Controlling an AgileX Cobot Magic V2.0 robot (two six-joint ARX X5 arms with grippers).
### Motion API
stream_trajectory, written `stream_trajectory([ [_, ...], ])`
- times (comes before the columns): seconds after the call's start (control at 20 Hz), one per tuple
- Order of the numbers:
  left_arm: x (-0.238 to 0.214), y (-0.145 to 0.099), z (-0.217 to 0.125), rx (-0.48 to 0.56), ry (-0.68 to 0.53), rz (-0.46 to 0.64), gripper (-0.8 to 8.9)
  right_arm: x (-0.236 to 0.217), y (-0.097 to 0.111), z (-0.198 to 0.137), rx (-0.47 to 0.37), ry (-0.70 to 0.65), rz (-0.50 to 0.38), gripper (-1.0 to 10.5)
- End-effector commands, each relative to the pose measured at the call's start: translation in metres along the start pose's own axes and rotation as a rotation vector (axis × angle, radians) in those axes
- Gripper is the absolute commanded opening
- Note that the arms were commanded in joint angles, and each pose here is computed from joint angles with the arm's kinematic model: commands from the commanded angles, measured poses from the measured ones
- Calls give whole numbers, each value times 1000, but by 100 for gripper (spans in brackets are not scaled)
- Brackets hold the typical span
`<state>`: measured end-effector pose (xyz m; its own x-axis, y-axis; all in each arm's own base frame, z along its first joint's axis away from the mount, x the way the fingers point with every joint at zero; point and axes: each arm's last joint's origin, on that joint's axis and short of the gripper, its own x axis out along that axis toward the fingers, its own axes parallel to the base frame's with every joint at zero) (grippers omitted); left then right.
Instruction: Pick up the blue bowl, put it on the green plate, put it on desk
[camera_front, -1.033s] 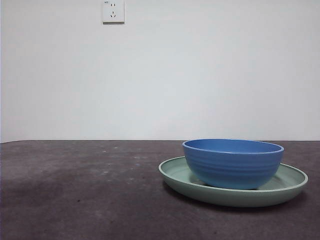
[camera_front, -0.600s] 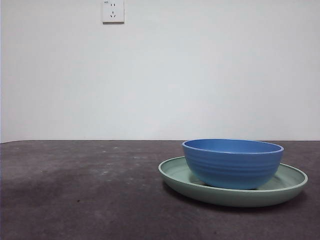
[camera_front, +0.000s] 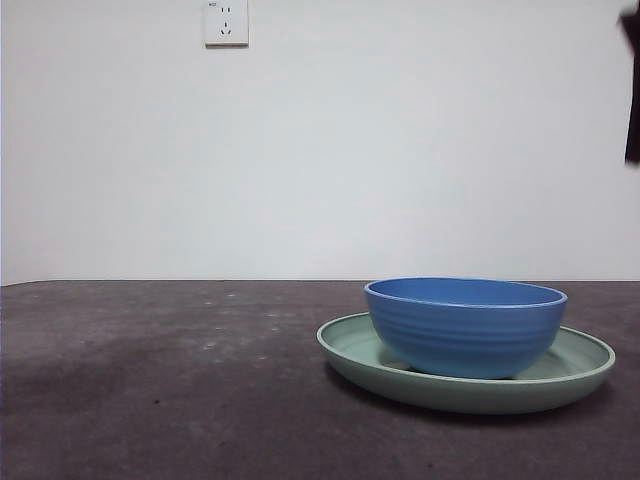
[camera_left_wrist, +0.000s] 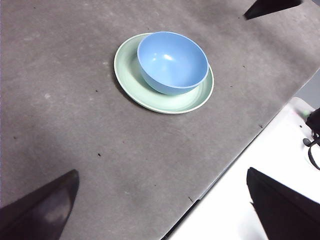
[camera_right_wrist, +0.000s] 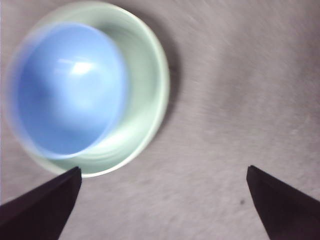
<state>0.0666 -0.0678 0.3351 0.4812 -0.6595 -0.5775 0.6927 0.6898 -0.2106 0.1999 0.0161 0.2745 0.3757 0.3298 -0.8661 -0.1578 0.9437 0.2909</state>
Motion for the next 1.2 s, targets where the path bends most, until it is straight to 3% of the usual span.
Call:
stream_trajectory([
  [0.05, -2, -1, 3, 3, -15, -3, 648, 16, -3, 14, -19, 19, -12, 565],
  [0.15, -2, -1, 3, 3, -15, -3, 648, 33, -8, 23, -20, 38, -11, 514],
  [0.5, -2, -1, 3, 3, -15, -3, 648, 86, -23, 36, -10, 150, 5, 491],
  [0.8, -2, -1, 3, 3, -15, -3, 648, 112, -22, 40, -32, 179, 66, 343],
  [1.2, -2, -1, 3, 3, -14, -3, 648, 130, -20, 40, -44, 205, 124, 248],
])
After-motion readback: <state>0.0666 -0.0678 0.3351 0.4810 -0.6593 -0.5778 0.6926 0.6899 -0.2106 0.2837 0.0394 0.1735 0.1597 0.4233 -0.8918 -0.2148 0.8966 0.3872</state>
